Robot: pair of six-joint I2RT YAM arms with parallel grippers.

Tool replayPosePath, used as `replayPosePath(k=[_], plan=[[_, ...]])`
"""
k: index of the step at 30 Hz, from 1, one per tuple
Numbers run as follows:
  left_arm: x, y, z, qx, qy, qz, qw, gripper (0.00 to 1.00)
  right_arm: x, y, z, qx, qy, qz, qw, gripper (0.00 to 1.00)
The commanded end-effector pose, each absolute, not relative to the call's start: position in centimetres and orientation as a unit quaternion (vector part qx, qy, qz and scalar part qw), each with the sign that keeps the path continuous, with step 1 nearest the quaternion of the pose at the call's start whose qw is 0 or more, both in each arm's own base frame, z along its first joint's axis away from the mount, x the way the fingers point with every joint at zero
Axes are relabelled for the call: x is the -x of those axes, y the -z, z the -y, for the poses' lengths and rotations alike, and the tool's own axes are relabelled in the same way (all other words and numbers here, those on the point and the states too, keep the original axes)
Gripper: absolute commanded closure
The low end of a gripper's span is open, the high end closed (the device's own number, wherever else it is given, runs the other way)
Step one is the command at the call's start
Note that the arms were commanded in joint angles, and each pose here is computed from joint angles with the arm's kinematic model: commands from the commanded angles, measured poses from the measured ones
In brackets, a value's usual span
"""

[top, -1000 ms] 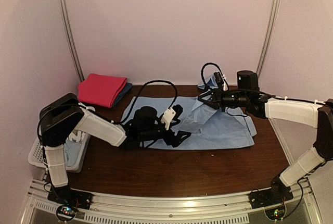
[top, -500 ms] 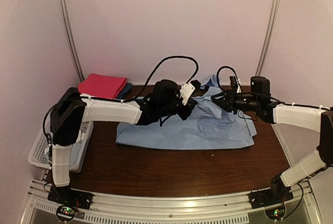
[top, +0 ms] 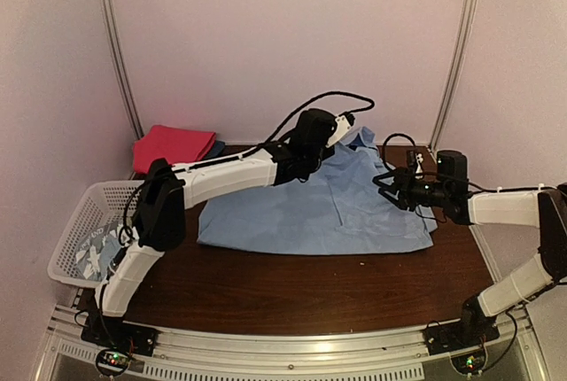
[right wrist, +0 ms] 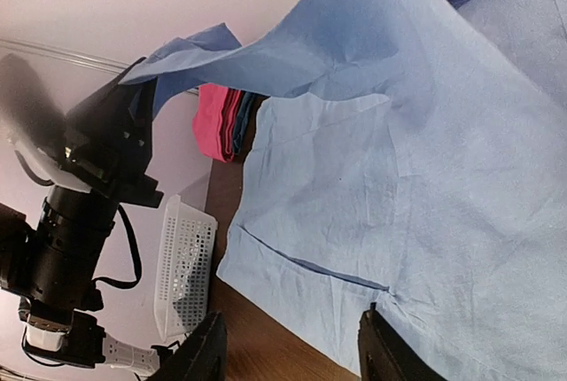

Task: Fold and stack the mixed laundry pile
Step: Smooth out the 1/3-folded shirt at the center of the board.

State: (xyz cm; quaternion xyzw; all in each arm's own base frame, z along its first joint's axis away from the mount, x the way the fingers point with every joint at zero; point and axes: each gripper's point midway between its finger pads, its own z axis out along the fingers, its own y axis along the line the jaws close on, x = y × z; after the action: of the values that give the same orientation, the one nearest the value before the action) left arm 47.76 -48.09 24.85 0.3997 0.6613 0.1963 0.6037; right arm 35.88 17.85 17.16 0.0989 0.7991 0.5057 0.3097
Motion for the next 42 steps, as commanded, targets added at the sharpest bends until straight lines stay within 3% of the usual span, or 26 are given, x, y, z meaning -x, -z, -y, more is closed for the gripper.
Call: replayPosePath(k=[1, 6, 14, 20, 36, 42], plan=[[-48.6, -24.0, 46.9, -0.400, -0.290, -0.643, 0.585, 1.00, -35.1, -16.7, -17.6, -0.094, -0.501, -0.799, 0.318, 0.50], [-46.1, -23.9, 46.3, -0.418, -0.269, -0.633, 0.594, 1.00, -34.3, -15.4, -16.2, -0.102, -0.465, -0.817, 0.325, 0.51], [-39.7, -15.9, 42.0, -0.508, -0.189, -0.654, 0.529, 1.00, -33.5, -14.4, -13.7, -0.122, -0.436, -0.827, 0.333, 0.54], [-37.8, -11.7, 37.8, -0.534, -0.233, -0.645, 0.494, 1.00, -32.8, -13.2, -13.0, -0.128, -0.424, -0.835, 0.327, 0.54], [-34.7, -13.4, 32.2, -0.534, -0.254, -0.597, 0.542, 1.00, -31.8, -11.1, -12.5, -0.126, -0.402, -0.854, 0.307, 0.55], [-34.3, -12.3, 30.8, -0.545, -0.262, -0.606, 0.517, 1.00, -31.9, -10.9, -12.5, -0.126, -0.402, -0.855, 0.303, 0.55]])
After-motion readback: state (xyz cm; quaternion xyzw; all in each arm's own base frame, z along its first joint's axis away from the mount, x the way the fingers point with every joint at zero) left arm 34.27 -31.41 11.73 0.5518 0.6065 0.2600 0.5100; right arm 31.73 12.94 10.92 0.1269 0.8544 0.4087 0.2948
